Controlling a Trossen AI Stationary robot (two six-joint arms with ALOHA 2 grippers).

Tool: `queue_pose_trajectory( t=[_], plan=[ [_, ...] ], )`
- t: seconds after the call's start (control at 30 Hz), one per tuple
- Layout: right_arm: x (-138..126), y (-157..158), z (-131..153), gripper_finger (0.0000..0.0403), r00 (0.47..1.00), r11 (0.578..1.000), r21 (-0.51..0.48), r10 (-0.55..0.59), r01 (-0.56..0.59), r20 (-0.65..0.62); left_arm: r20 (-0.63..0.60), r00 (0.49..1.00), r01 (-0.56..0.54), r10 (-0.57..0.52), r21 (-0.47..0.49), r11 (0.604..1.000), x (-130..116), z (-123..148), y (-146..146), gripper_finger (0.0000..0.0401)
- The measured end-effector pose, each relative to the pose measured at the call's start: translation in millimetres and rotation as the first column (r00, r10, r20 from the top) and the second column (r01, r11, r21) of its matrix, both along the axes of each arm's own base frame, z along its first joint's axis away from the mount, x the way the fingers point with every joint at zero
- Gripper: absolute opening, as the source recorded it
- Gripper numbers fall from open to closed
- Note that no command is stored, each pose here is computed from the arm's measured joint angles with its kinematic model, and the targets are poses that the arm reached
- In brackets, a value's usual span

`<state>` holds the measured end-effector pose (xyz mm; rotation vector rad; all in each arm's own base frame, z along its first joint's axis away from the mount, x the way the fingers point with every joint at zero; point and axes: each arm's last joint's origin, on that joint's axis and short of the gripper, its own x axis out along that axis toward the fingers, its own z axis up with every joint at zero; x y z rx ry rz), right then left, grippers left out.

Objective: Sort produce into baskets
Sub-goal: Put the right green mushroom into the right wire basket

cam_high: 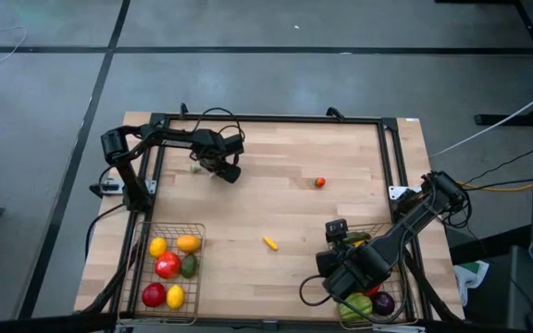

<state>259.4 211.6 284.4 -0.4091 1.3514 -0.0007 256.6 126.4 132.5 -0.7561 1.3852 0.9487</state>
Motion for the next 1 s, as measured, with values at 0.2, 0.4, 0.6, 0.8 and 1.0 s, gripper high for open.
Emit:
queue_pose_trajectory(
  t=[0.2, 0.4, 0.6, 0.8, 1.0],
  plan=[
    [0.0, 0.0, 0.0, 0.0305, 1.000, 1.000, 0.000, 0.000, 0.000, 0.000, 0.007, 1.000, -0.009, 0.009, -0.026, 1.000, -0.2, -0.4, -0.9, 0.0120],
    [0.0, 0.0, 0.0, 0.0305, 1.000, 1.000, 0.000, 0.000, 0.000, 0.000, 0.013, 1.000, -0.027, 0.028, -0.040, 0.999, -0.2, -0.7, -1.4, 0.0105],
    [0.0, 0.0, 0.0, 0.0305, 1.000, 1.000, 0.000, 0.000, 0.000, 0.000, 0.016, 1.000, -0.026, 0.027, -0.046, 0.999, -0.1, -0.7, -1.6, 0.0090],
    [0.0, 0.0, 0.0, 0.0305, 1.000, 1.000, 0.000, 0.000, 0.000, 0.001, 0.017, 1.000, 0.024, -0.023, -0.048, 0.999, 1.3, 0.9, -1.0, 0.0090],
    [0.1, 0.0, 0.0, 0.0305, 1.000, 1.000, 0.000, 0.000, 0.000, 0.001, 0.012, 0.993, 0.121, -0.121, -0.051, 0.991, 1.5, 0.9, -0.9, 0.0116]
  ],
)
